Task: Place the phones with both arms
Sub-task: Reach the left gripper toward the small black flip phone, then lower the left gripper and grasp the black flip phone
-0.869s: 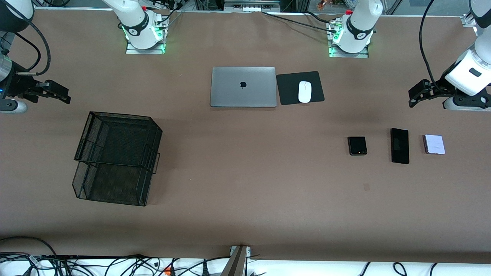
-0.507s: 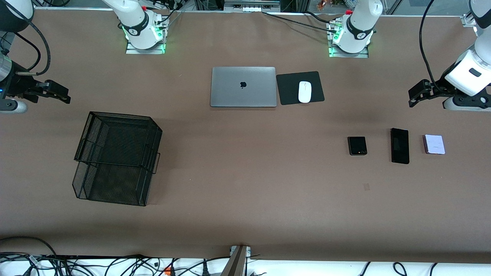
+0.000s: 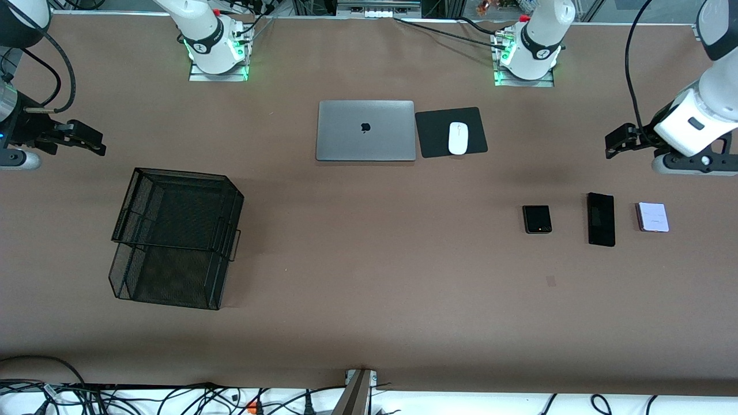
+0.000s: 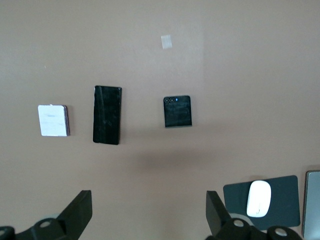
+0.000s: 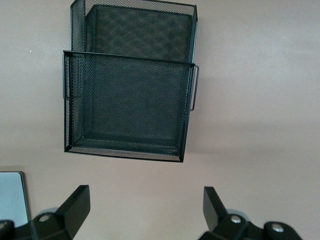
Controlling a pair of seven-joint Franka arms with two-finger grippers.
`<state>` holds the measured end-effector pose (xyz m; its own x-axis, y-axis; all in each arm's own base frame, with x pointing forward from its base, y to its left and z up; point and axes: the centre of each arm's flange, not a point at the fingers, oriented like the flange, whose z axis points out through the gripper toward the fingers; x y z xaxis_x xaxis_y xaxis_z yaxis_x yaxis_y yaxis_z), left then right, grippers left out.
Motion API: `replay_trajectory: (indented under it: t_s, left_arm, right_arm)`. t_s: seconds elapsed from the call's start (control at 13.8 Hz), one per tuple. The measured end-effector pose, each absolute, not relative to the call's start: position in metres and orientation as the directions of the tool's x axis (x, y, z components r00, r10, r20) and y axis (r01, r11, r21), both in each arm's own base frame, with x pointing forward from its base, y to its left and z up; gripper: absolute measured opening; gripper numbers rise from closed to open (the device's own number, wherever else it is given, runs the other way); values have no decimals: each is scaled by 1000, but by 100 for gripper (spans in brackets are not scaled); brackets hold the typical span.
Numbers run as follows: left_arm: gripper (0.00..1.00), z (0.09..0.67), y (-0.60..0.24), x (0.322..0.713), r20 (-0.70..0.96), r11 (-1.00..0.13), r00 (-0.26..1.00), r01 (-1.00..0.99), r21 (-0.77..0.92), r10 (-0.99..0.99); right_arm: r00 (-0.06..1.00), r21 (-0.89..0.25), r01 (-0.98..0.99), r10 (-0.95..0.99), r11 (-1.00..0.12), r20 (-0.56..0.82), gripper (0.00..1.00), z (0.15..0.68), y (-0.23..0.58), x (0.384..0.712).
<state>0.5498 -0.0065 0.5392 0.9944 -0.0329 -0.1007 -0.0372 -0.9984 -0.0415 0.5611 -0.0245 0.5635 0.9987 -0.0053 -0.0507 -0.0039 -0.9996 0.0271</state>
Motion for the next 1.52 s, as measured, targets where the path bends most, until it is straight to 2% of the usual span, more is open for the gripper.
replay_trajectory:
  t_s: [0.36,0.51,0.72,1.09,1.3,1.52]
  left_arm:
    - [100,530,-6,550,-135,-998,990,-37,-41,-32]
    - [100,511,-7,549,-212,-998,977,-41,-40,-31]
    - [100,434,-23,570,-317,-997,947,-74,-32,-60]
    - [100,296,-78,615,-252,-992,960,-127,3,-124]
    - [100,251,-86,615,-168,-994,979,-112,14,-112]
    - [100,209,-50,604,-117,-994,988,-105,-28,-102]
  right_arm:
    - [999,27,-4,-5,-1000,-51,100,563,-24,561]
    - [999,27,-4,-5,-1000,-51,100,564,-25,561]
    - [999,27,-4,-5,-1000,-51,100,564,-24,561]
    - [999,27,-4,-5,-1000,-50,100,564,-24,561]
    - [999,27,-4,-5,-1000,-50,100,564,-24,561]
    - [999,27,-4,-5,-1000,-50,100,564,-24,561]
